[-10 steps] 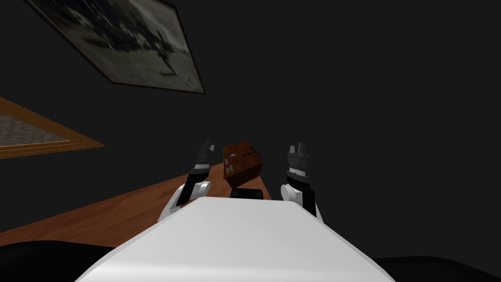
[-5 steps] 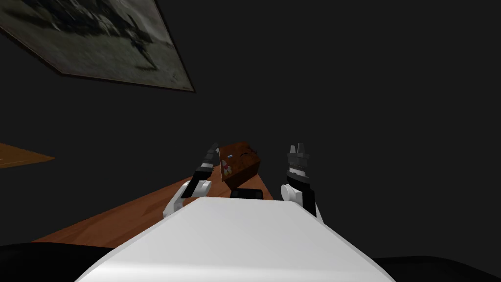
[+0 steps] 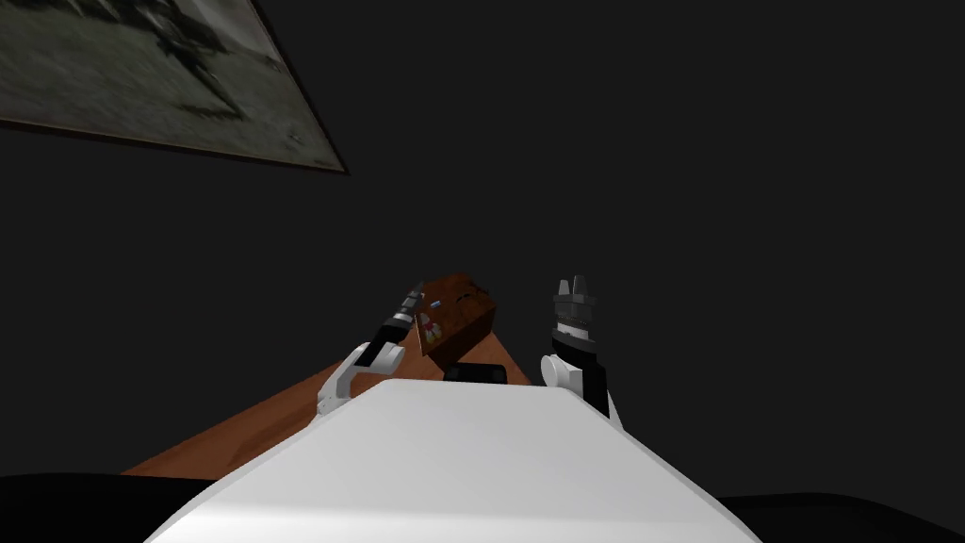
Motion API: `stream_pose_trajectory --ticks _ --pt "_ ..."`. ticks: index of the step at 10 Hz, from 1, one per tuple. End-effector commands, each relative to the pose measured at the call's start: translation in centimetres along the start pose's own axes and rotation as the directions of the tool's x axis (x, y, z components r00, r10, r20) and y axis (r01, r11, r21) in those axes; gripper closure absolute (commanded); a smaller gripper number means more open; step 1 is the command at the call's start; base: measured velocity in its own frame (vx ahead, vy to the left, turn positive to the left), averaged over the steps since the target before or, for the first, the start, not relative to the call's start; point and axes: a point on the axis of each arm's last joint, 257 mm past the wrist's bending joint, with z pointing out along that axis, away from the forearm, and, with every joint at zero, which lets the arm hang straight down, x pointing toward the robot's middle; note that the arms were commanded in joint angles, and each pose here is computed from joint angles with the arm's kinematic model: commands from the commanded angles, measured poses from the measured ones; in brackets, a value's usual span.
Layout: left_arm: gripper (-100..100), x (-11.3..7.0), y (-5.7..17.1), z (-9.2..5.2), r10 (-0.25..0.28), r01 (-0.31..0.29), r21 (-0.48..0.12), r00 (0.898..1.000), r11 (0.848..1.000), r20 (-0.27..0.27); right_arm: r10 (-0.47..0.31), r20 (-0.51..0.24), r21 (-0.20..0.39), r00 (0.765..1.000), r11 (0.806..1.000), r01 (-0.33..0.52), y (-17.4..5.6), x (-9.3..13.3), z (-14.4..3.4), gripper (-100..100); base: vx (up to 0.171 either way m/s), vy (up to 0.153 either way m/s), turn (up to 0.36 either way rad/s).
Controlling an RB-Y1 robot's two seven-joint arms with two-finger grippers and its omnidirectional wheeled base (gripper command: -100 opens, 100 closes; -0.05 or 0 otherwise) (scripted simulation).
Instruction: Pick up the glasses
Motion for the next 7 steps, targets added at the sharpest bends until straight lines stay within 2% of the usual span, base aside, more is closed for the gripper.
stream_pose_trajectory --ticks 1,2,4,5,6,7 --pt "-100 1.1 3.8 -0.5 0.012 -0.016 -0.098 0.999 0.995 -0.044 0.0 0.0 0.0 1.0 1.0 0.0 0.0 0.0 0.0 0 -0.01 0.057 -0.341" --pt "-100 1.1 4.0 -0.5 0.011 -0.016 -0.105 0.999 0.994 -0.045 0.0 0.0 0.0 1.0 1.0 0.0 0.0 0.0 0.0 0 -0.009 0.04 -0.107" --pt "-100 1.5 8.2 -0.8 0.023 -0.043 -0.216 0.995 0.975 -0.095 0.0 0.0 0.0 1.0 1.0 0.0 0.0 0.0 0.0 0 -0.012 0.023 -0.345" --pt "-100 1.5 9.0 -1.0 0.023 -0.045 -0.233 0.995 0.972 -0.096 0.0 0.0 0.0 1.0 1.0 0.0 0.0 0.0 0.0 0 -0.01 0.018 -0.104" --pt "-100 1.5 11.2 -1.4 0.027 -0.061 -0.29 0.992 0.955 -0.12 0.0 0.0 0.0 1.0 1.0 0.0 0.0 0.0 0.0 0 -0.002 0.013 -0.194" --pt "-100 1.5 11.6 -1.6 0.027 -0.062 -0.298 0.992 0.953 -0.12 0.0 0.0 0.0 1.0 1.0 0.0 0.0 0.0 0.0 0 -0.018 0.023 -0.093"
